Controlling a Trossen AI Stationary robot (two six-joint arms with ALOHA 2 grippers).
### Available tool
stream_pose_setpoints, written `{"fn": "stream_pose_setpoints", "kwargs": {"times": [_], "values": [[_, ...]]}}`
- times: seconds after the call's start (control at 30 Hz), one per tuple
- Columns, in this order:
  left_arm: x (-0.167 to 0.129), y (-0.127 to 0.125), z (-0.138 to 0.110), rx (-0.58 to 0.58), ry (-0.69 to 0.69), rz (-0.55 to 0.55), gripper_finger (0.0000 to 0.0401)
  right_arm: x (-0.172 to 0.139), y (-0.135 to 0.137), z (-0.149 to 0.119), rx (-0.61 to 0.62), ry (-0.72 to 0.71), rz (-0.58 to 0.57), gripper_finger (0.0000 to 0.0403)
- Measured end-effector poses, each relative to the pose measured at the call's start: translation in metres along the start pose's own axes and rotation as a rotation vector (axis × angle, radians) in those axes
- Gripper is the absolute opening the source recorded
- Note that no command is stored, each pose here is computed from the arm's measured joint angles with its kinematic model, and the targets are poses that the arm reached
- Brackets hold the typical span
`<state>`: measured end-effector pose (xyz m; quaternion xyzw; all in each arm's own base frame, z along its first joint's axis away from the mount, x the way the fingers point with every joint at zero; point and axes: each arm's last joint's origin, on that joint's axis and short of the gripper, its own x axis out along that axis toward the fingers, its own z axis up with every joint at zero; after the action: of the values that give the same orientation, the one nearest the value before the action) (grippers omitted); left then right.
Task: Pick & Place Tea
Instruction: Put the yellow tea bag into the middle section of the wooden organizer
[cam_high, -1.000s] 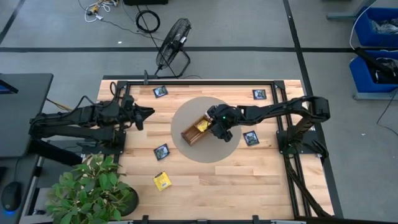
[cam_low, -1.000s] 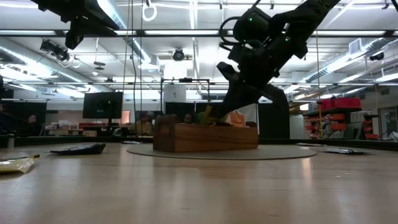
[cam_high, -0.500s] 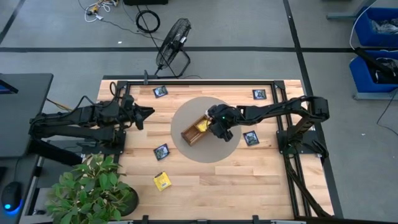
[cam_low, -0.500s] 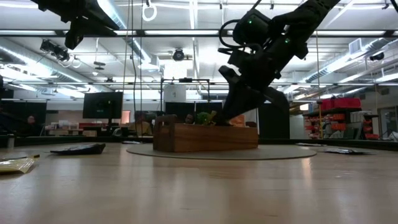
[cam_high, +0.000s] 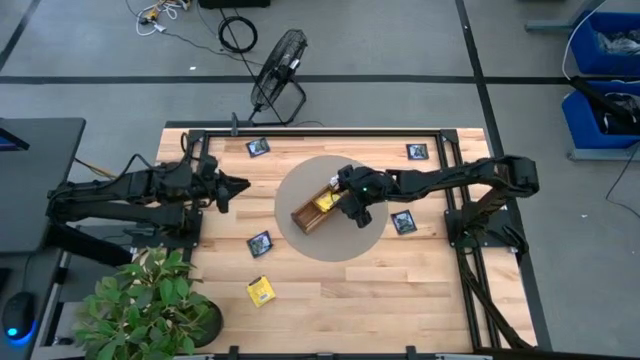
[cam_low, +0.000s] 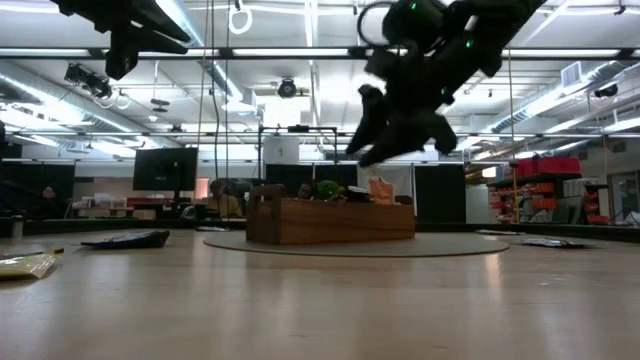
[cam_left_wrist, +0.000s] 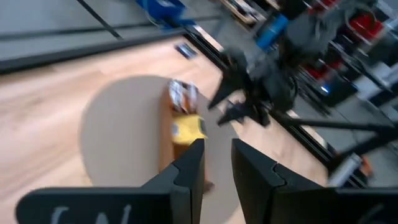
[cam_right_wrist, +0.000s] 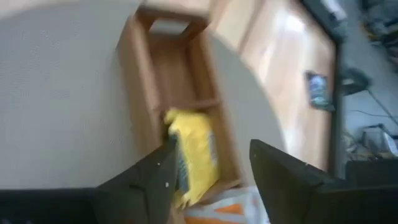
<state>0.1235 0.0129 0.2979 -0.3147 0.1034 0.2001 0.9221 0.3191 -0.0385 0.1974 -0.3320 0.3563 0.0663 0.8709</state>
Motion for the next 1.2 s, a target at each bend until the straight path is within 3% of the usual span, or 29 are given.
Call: {"fn": "stream_pose_setpoints", "kwargs": {"times": [0.17,0.47,0.67,0.8,1.2], "values": [[0.005,-0.002,-0.004,0.014,0.087,-0.051,0.0085,-0.022,-0.004,0.014,0.122,-0.055,-0.069,0.0224],[0.025,-0.006,-0.017,0.079,0.3,-0.126,0.0085,-0.035,0.006,0.031,0.396,-0.136,-0.028,0.0226],[0.038,-0.008,-0.03,0.163,0.45,-0.166,0.0085,-0.041,0.023,0.044,0.425,-0.165,0.023,0.0219],[0.048,-0.015,-0.042,0.227,0.55,-0.21,0.0085,-0.042,0.033,0.045,0.496,-0.106,0.037,0.0219],[0.073,-0.037,-0.102,0.435,0.862,-0.281,0.0093,-0.045,0.051,0.052,0.625,-0.067,0.078,0.0219]]}}
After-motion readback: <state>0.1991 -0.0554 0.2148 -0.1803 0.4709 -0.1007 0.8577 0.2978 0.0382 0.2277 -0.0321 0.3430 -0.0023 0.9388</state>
